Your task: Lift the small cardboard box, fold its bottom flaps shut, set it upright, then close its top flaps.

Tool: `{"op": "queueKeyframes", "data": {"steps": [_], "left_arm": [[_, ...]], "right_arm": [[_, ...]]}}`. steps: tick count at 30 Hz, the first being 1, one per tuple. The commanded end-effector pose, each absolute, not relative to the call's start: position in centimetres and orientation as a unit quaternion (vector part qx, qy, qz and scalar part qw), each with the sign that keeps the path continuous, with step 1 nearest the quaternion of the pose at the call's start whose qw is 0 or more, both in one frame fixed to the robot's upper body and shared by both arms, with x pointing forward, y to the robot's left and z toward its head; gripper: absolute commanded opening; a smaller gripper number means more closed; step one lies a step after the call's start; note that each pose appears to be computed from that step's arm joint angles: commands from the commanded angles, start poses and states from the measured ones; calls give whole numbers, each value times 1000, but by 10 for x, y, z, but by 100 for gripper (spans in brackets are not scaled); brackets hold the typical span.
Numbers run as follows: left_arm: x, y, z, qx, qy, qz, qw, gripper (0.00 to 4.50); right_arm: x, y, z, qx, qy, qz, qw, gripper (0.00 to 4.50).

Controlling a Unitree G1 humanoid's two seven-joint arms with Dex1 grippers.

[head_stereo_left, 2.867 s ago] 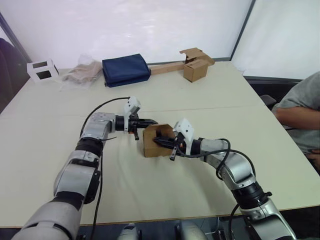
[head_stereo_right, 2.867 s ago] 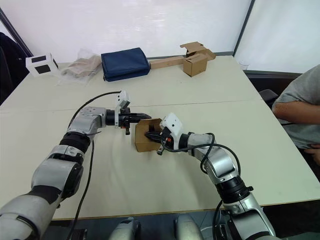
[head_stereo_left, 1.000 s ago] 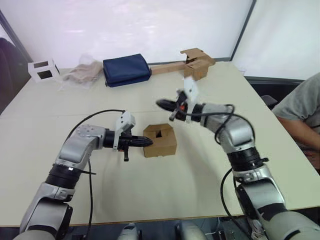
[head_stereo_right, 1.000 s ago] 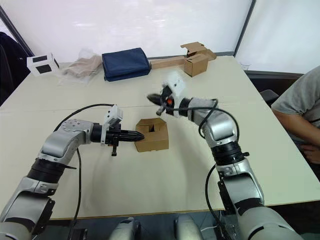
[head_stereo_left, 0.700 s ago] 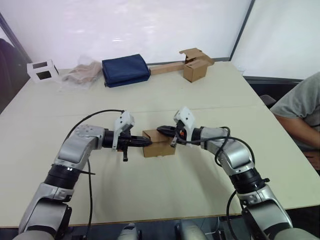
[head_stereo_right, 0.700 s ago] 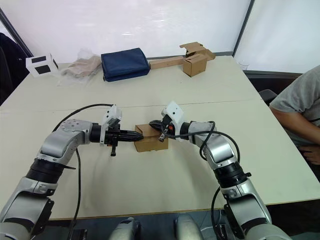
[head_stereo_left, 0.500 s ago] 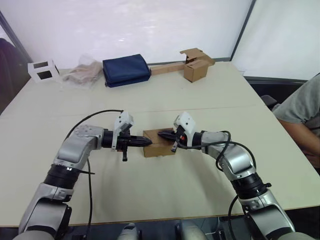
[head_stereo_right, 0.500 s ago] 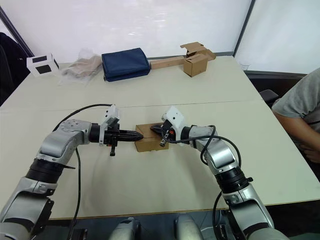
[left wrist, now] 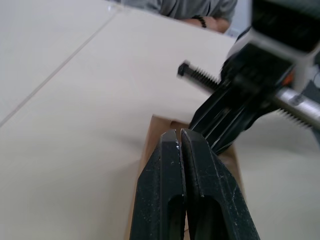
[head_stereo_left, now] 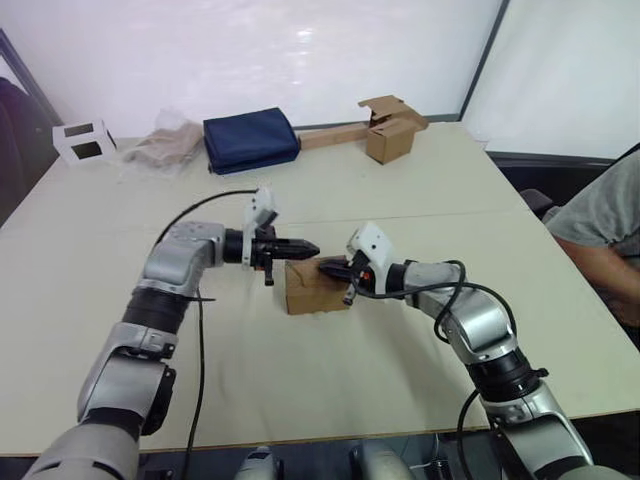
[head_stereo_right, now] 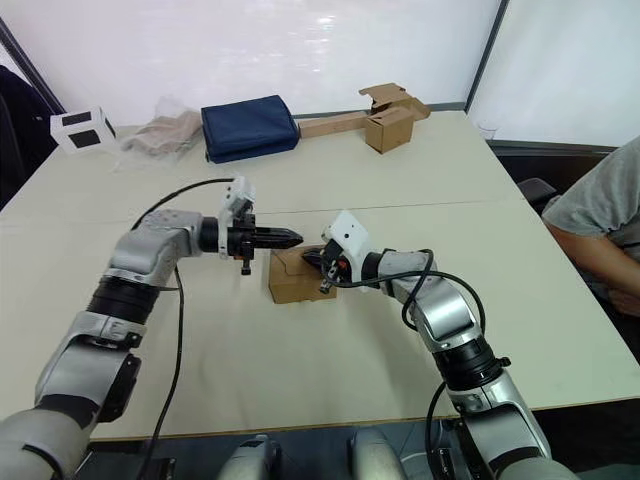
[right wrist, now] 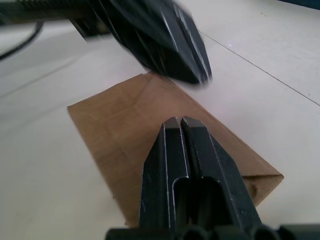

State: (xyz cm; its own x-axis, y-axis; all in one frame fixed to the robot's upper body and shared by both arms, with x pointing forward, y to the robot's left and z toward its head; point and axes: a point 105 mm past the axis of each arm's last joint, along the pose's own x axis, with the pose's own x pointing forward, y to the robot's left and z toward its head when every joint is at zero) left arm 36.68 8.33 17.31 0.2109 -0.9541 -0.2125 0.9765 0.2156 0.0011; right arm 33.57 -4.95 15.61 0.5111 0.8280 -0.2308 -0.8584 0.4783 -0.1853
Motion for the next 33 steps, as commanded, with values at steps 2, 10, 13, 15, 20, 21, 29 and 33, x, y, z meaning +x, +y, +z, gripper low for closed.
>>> {"op": "queueKeyframes", "data": {"steps": [2, 10, 13, 15, 20, 21, 29, 33], "left_arm": [[371, 82, 169, 98, 81, -629, 767, 8], [373, 79, 170, 100, 72, -633, 764, 8], [374, 79, 171, 99, 70, -633, 765, 8], [375, 79, 174, 93, 66, -631, 767, 8], [374, 80, 178, 87, 61, -629, 770, 8], [374, 81, 179, 84, 58, -628, 771, 8], [372, 81, 185, 63, 53, -627, 775, 8], [371, 81, 182, 66, 58, -627, 774, 8]], "right_arm": [[322, -46, 180, -148, 21, 501, 853, 0], [305, -45, 175, -142, 63, 514, 843, 0], [303, -44, 173, -143, 70, 517, 841, 0], [303, -43, 170, -142, 75, 518, 840, 0], [306, -41, 160, -139, 92, 516, 840, 0], [306, -41, 158, -137, 96, 517, 840, 0], [319, -42, 151, -131, 104, 502, 848, 0], [323, -41, 151, -133, 104, 501, 849, 0]]}}
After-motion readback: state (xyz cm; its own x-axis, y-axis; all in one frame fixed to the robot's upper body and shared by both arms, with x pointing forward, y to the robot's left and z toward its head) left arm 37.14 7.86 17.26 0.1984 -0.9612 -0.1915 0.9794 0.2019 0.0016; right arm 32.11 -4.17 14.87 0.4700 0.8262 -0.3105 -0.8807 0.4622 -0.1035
